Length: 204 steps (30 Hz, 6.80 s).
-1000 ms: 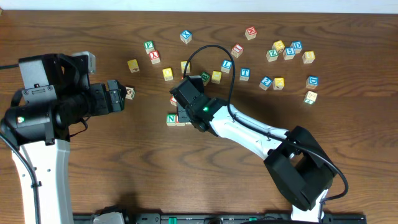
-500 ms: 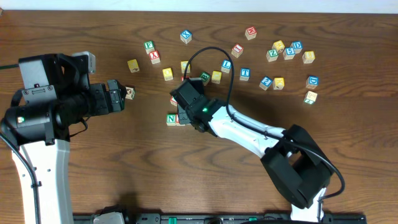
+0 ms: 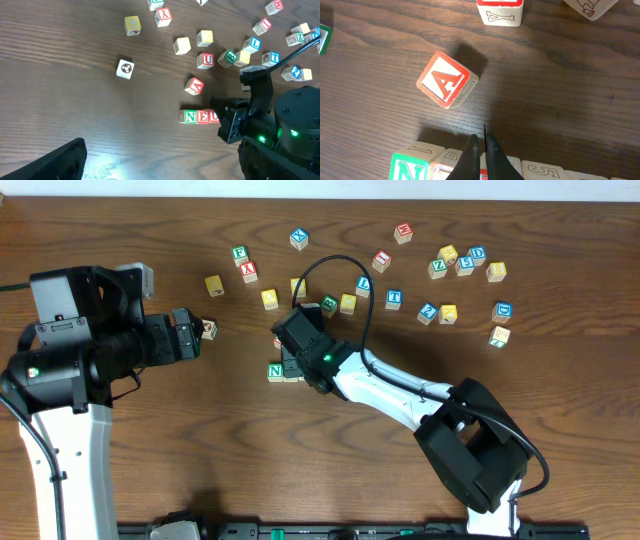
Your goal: Spell out NEURIPS
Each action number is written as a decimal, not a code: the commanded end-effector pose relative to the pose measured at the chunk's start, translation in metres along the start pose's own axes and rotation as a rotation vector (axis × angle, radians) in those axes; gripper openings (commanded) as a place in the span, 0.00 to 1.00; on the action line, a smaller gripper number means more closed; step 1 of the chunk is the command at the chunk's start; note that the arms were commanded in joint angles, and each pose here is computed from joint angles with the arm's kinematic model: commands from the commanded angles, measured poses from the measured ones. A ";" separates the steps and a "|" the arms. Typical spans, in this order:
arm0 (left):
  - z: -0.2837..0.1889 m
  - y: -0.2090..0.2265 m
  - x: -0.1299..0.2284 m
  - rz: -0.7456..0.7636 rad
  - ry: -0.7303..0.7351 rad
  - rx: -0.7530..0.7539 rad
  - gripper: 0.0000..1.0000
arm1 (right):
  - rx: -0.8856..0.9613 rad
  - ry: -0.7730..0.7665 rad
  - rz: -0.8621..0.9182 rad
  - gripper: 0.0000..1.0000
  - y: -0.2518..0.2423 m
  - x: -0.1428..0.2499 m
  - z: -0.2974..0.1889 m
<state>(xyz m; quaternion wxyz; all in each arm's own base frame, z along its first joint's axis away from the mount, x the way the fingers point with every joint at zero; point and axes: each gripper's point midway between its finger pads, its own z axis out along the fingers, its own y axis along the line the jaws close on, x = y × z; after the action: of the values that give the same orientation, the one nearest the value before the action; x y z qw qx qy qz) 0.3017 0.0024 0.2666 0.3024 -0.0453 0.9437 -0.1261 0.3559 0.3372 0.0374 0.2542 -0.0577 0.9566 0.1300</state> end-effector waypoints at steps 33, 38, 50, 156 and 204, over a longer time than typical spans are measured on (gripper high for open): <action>-0.005 -0.002 -0.004 0.013 -0.018 0.005 0.95 | 0.083 0.033 0.027 0.01 -0.015 0.014 0.004; -0.005 -0.002 -0.004 0.013 -0.018 0.005 0.96 | 0.088 0.040 0.025 0.01 -0.017 0.016 0.004; -0.005 -0.002 -0.004 0.013 -0.018 0.005 0.95 | 0.088 0.049 0.020 0.01 -0.013 0.021 0.003; -0.005 -0.002 -0.004 0.013 -0.018 0.005 0.95 | 0.235 0.178 0.042 0.01 -0.002 0.065 -0.039; -0.005 -0.002 -0.004 0.013 -0.018 0.005 0.95 | 0.257 0.166 0.080 0.01 -0.016 0.066 -0.016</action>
<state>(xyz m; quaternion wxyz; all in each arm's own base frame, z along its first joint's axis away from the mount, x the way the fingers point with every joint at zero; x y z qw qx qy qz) 0.3017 0.0024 0.2666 0.3024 -0.0453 0.9437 -0.1261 0.2933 0.3206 0.0254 0.1728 -0.0015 0.9845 0.0303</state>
